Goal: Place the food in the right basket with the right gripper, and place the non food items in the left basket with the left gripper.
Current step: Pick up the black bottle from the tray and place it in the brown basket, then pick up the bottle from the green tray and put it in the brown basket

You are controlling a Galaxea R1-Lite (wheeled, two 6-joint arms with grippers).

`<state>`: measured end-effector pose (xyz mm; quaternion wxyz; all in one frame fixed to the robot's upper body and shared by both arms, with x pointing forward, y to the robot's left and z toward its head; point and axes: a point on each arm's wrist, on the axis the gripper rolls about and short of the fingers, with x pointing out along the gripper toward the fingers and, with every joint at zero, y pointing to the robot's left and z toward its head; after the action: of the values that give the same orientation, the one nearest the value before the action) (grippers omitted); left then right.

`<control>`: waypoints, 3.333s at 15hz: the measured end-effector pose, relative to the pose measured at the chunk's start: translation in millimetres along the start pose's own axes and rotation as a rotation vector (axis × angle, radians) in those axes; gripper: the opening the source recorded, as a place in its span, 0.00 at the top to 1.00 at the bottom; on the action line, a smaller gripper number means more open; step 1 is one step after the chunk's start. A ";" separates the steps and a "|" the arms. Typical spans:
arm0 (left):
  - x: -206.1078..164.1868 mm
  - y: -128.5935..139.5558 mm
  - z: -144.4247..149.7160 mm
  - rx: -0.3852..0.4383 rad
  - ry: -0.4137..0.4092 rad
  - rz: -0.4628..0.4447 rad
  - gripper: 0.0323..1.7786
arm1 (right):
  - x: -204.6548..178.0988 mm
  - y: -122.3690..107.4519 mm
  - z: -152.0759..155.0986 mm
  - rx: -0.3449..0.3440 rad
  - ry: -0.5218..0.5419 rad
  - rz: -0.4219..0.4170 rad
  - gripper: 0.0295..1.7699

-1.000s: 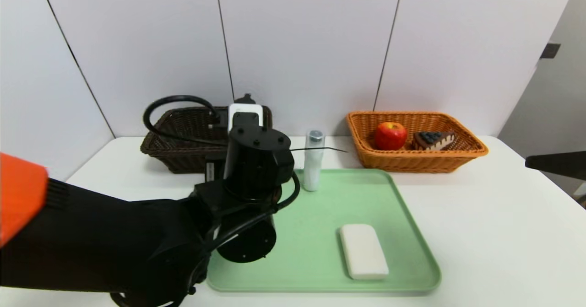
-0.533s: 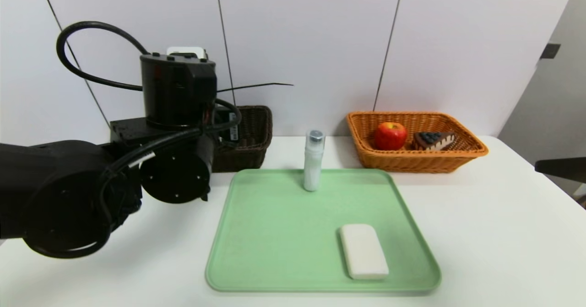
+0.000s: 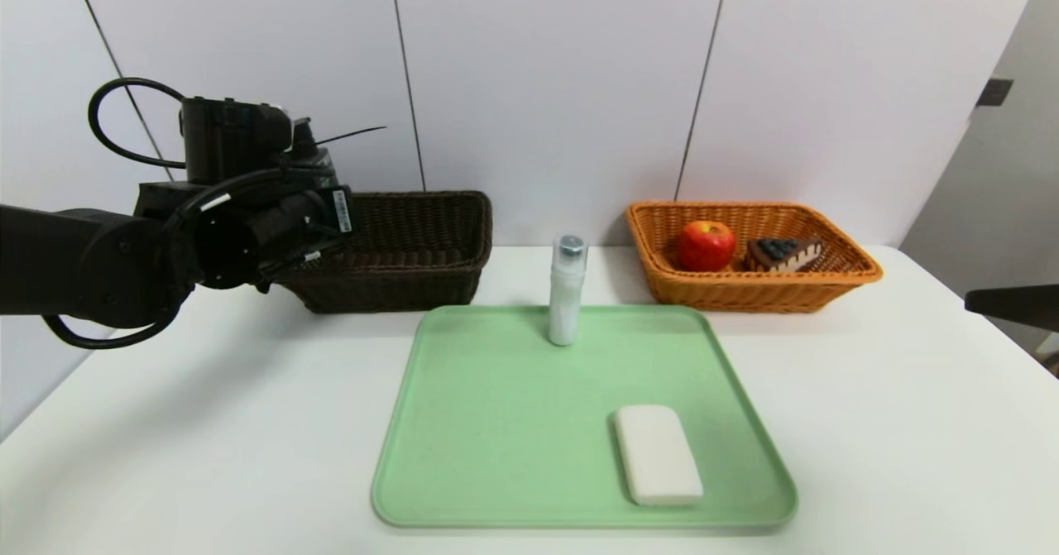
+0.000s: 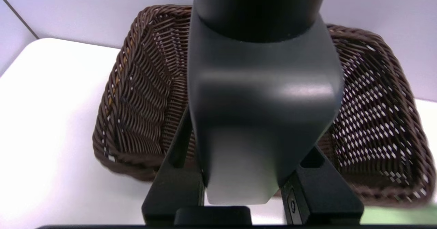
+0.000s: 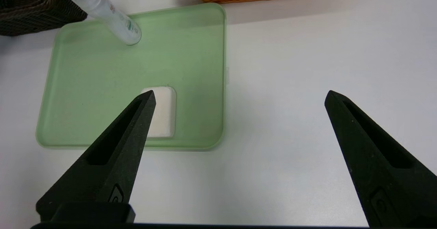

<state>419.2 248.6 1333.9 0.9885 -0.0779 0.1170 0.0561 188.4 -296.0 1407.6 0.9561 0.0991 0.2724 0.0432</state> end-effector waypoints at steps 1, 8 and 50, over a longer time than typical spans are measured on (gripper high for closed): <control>8.8 4.7 0.9 -0.017 0.001 0.013 0.67 | 0.1 0.0 -0.1 0.000 0.001 0.000 0.03; 54.0 6.2 -8.1 -0.026 0.024 0.034 0.67 | -0.3 -0.3 -0.2 0.000 0.001 -0.003 0.03; -146.4 -80.9 -74.3 0.169 0.047 -0.937 0.06 | 18.6 9.5 8.6 0.081 0.009 0.061 0.03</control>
<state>271.7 143.2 1309.1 0.9074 -0.0427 0.0958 -0.4071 208.5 -285.6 1407.2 0.9483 0.1456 0.2752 0.0618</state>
